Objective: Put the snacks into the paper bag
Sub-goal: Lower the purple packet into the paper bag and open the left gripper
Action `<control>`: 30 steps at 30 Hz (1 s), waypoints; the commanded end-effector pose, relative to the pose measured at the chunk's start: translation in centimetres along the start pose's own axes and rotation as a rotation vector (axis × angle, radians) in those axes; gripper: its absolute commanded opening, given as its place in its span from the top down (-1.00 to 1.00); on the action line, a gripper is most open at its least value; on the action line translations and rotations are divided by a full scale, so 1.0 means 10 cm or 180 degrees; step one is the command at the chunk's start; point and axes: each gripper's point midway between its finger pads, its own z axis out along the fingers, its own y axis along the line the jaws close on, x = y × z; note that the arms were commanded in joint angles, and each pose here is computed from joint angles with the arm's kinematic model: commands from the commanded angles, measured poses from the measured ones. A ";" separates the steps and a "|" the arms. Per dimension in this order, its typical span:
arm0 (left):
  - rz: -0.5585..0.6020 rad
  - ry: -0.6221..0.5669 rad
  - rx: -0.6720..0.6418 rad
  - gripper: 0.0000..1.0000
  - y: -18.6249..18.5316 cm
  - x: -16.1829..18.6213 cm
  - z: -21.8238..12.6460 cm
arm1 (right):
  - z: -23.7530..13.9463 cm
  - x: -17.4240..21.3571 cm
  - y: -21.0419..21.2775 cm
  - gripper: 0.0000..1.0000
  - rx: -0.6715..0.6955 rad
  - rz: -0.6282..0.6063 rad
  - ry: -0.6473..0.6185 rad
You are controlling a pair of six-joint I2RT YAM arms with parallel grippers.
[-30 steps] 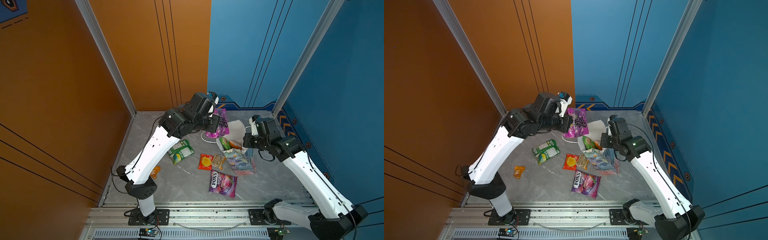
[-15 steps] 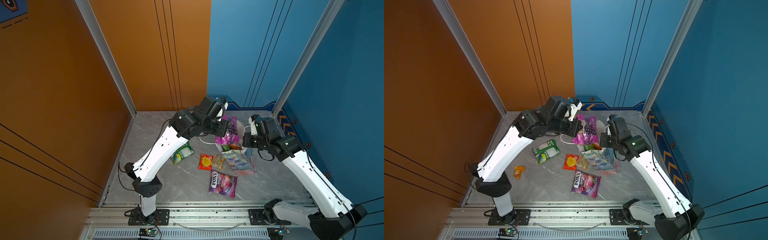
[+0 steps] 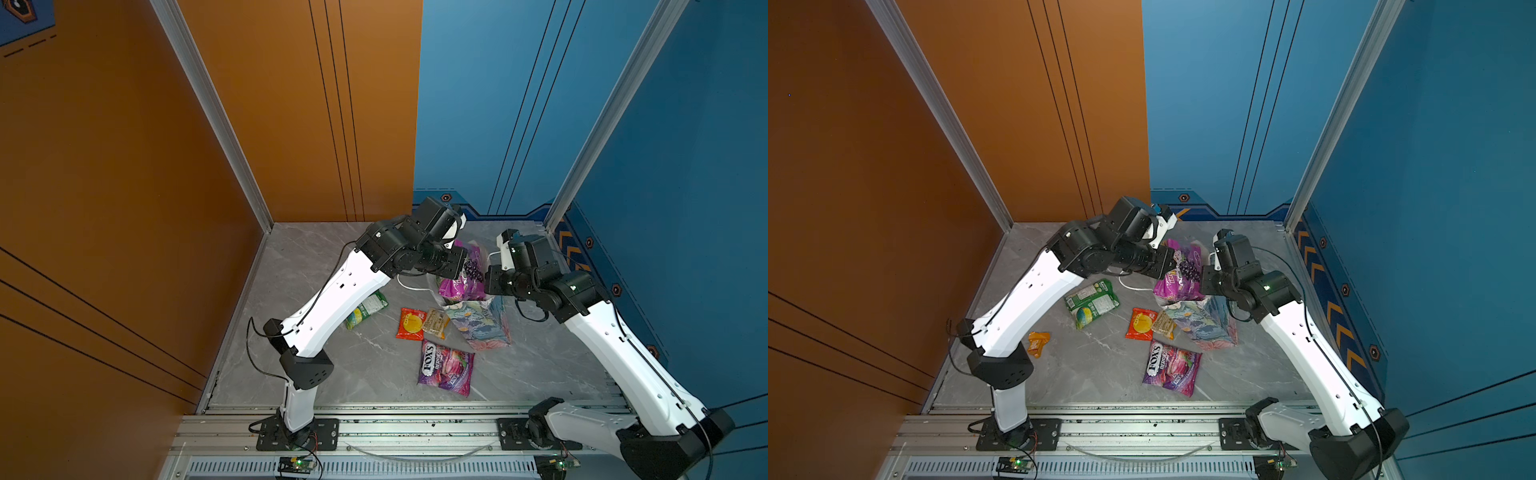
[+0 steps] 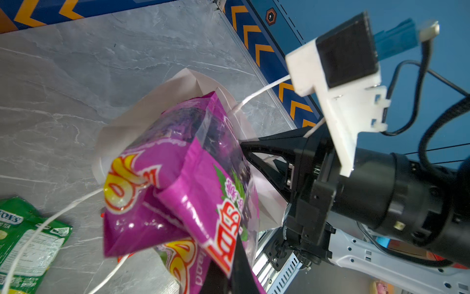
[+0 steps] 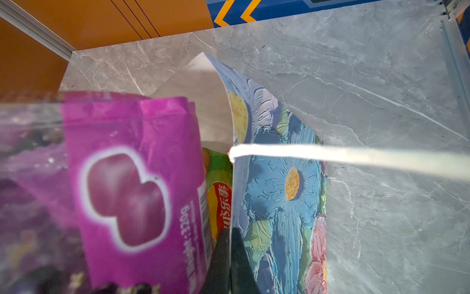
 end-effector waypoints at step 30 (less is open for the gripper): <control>-0.0382 0.0414 0.0384 1.00 0.03 0.02 0.88 | -0.11 -0.21 0.25 1.00 -0.0198 -0.0078 -0.0283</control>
